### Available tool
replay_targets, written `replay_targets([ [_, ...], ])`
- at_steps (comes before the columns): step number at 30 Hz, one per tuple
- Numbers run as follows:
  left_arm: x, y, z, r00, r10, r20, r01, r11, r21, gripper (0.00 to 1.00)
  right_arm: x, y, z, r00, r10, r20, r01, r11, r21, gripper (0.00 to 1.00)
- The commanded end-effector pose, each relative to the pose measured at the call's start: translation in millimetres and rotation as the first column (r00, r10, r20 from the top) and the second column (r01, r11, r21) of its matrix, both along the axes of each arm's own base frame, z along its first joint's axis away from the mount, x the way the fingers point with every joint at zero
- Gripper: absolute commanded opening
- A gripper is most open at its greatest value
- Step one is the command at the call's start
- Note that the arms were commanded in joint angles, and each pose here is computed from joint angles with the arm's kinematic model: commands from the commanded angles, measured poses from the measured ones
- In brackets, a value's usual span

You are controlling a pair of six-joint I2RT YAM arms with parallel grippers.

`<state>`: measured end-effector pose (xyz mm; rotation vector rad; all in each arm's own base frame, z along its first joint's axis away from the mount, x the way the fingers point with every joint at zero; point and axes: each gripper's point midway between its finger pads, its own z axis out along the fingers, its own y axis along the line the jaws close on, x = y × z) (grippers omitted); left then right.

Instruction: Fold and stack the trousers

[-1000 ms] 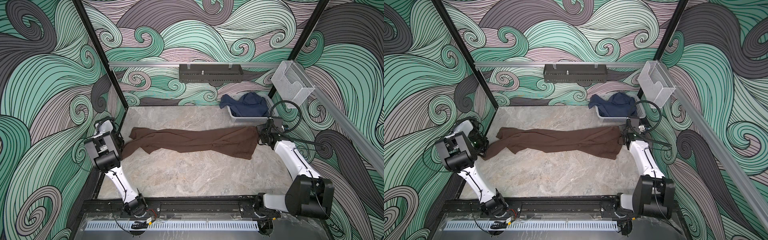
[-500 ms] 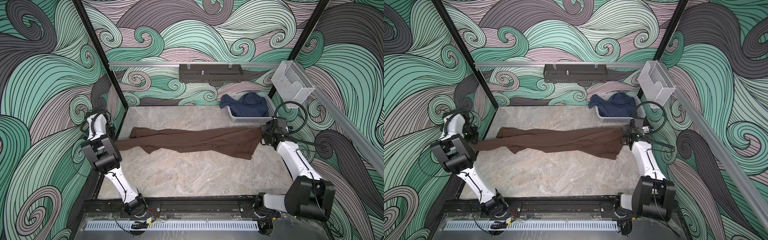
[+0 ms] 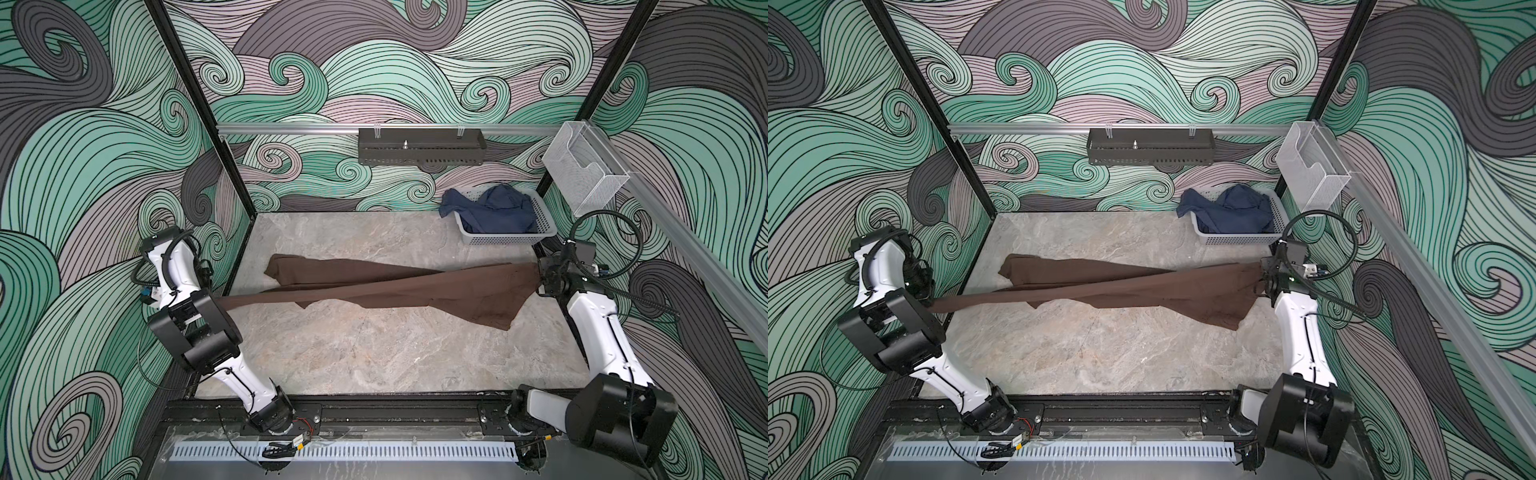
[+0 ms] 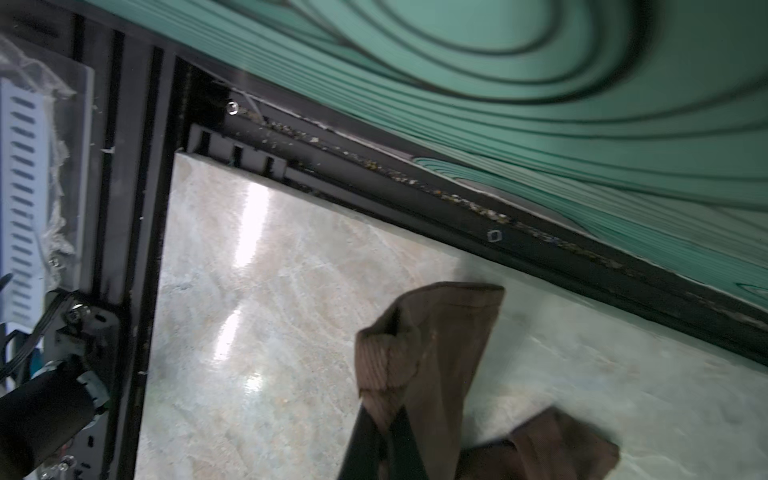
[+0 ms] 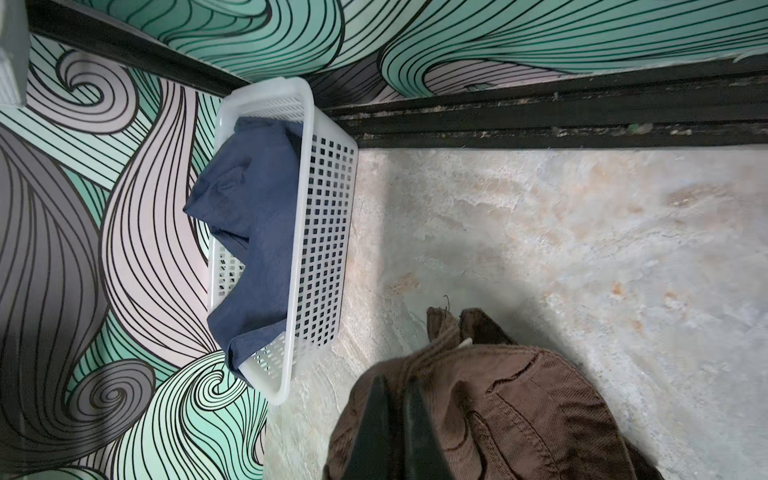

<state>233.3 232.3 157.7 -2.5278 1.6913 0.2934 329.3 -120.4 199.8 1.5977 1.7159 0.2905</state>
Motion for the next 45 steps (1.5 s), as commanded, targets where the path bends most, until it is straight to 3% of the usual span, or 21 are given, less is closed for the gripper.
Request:
replay_targets([
  [1,-34,12,12,0.997,0.071,-0.042,-0.067,0.993,0.099,0.00,-41,-24,-2,0.988,-0.131,-0.077,0.124,0.989,-0.081,0.00],
  [9,-85,-3,-7,0.988,0.101,-0.114,-0.090,0.991,0.096,0.00,-105,-15,-35,0.965,-0.147,-0.217,0.125,0.986,-0.114,0.00],
  [16,-86,-6,-18,0.994,0.050,-0.095,-0.044,0.997,0.062,0.00,-115,4,-53,0.969,-0.085,-0.232,0.078,0.996,-0.040,0.00],
  [20,-64,-8,-22,0.999,0.034,-0.011,-0.034,0.999,0.028,0.00,-83,15,-49,0.987,-0.047,-0.156,0.054,0.998,0.042,0.00],
  [23,-35,-9,-16,0.998,0.027,0.053,-0.028,1.000,0.015,0.00,-30,25,-20,0.997,0.026,-0.069,-0.022,0.998,0.055,0.00],
  [28,12,0,30,0.988,0.021,0.154,-0.030,0.998,0.058,0.00,66,34,84,0.974,0.132,0.184,-0.141,0.989,0.036,0.00],
  [31,12,11,63,0.983,0.028,0.184,-0.048,0.994,0.102,0.00,81,30,148,0.941,0.180,0.286,-0.176,0.984,-0.040,0.00],
  [35,-23,11,69,0.985,0.083,0.155,-0.101,0.988,0.117,0.00,37,25,147,0.962,0.187,0.198,-0.173,0.981,-0.089,0.00],
  [39,-65,-10,33,0.992,0.112,0.049,-0.117,0.989,0.091,0.00,-38,15,57,0.995,0.090,-0.052,-0.094,0.992,-0.083,0.00],
  [45,-120,-23,-28,0.983,0.097,-0.154,-0.086,0.993,0.077,0.00,-110,19,-56,0.954,0.022,-0.298,-0.035,0.999,-0.039,0.00],
])
